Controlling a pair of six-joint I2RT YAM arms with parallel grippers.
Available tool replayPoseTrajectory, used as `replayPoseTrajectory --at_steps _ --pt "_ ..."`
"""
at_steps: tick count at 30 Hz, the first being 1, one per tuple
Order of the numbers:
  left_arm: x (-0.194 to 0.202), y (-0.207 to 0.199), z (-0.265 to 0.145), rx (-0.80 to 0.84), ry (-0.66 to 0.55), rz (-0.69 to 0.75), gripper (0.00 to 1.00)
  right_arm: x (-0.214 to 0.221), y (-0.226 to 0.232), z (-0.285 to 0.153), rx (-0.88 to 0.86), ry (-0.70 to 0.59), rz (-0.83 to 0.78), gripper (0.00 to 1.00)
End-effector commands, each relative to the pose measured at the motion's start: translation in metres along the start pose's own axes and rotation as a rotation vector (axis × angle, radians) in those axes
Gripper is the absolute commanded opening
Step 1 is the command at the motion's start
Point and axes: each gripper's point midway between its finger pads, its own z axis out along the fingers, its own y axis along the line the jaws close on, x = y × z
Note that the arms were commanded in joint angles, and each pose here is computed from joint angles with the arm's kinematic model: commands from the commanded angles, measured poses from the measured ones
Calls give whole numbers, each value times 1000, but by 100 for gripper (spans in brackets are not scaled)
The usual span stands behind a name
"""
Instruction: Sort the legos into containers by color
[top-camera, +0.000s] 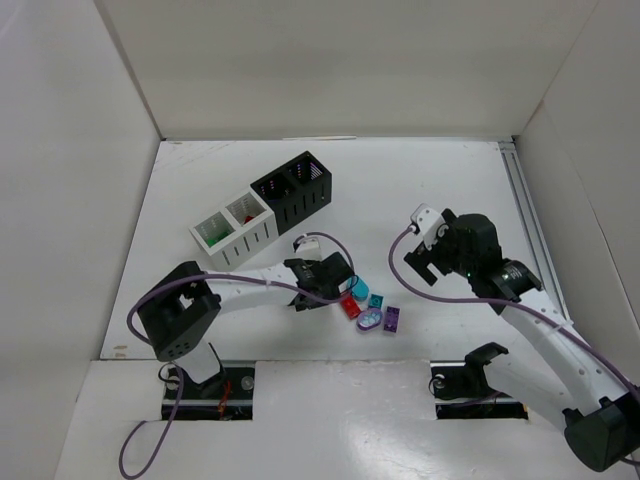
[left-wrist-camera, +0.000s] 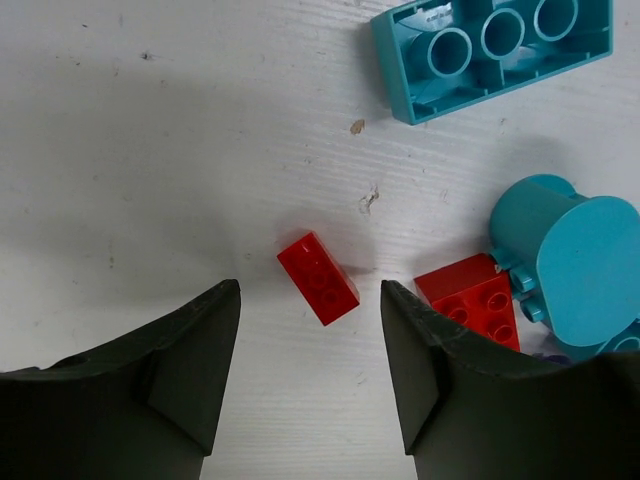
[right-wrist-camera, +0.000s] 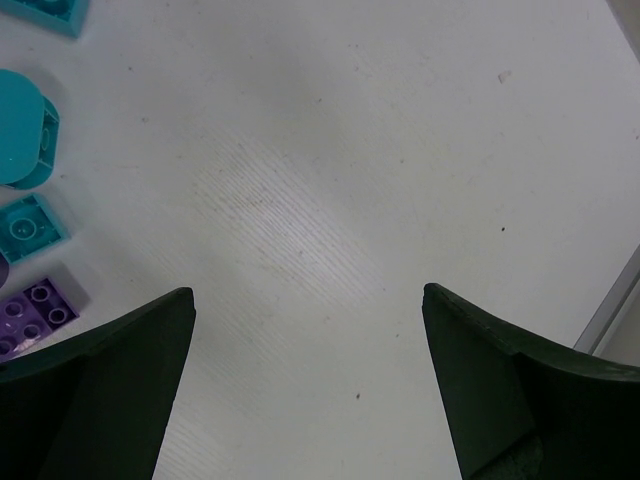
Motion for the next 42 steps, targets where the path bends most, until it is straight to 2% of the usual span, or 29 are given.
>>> replayPoseTrajectory --at_steps 1,7,12,14,22,28,29,31,33,35,37,42 --pt "0 -1 3 11 4 -27 55 -5 -6 -6 26 -24 -1 100" --pt "11 2 8 -2 45 -25 46 0 -5 -6 16 -9 -4 100" --pt "15 12 7 -19 52 -46 29 -2 -9 -8 32 -21 -9 100" --pt "10 10 3 -8 34 -52 20 -3 -8 -8 24 -26 -9 100" --pt "-14 10 -11 -31 -47 -44 8 -6 -5 -5 6 -37 -10 100" --pt "-96 21 -59 -43 -276 -106 8 -25 -5 -8 -10 -127 -48 100" --pt "-119 27 -61 -43 -308 -158 8 -30 -1 -8 -38 -154 -64 100" --pt "-147 38 -67 -35 -358 -154 8 -38 3 -6 -61 -197 -79 100" --pt "-189 48 -78 2 -448 -217 8 -44 6 -5 -74 -231 -93 100" --pt "-212 54 -83 32 -486 -183 8 -45 8 -2 -83 -232 -98 100" --pt "-245 62 -88 62 -558 -209 8 -48 15 2 -117 -232 -106 100" --pt "-280 80 -74 12 -566 -210 10 -57 27 9 -147 -221 -147 100"
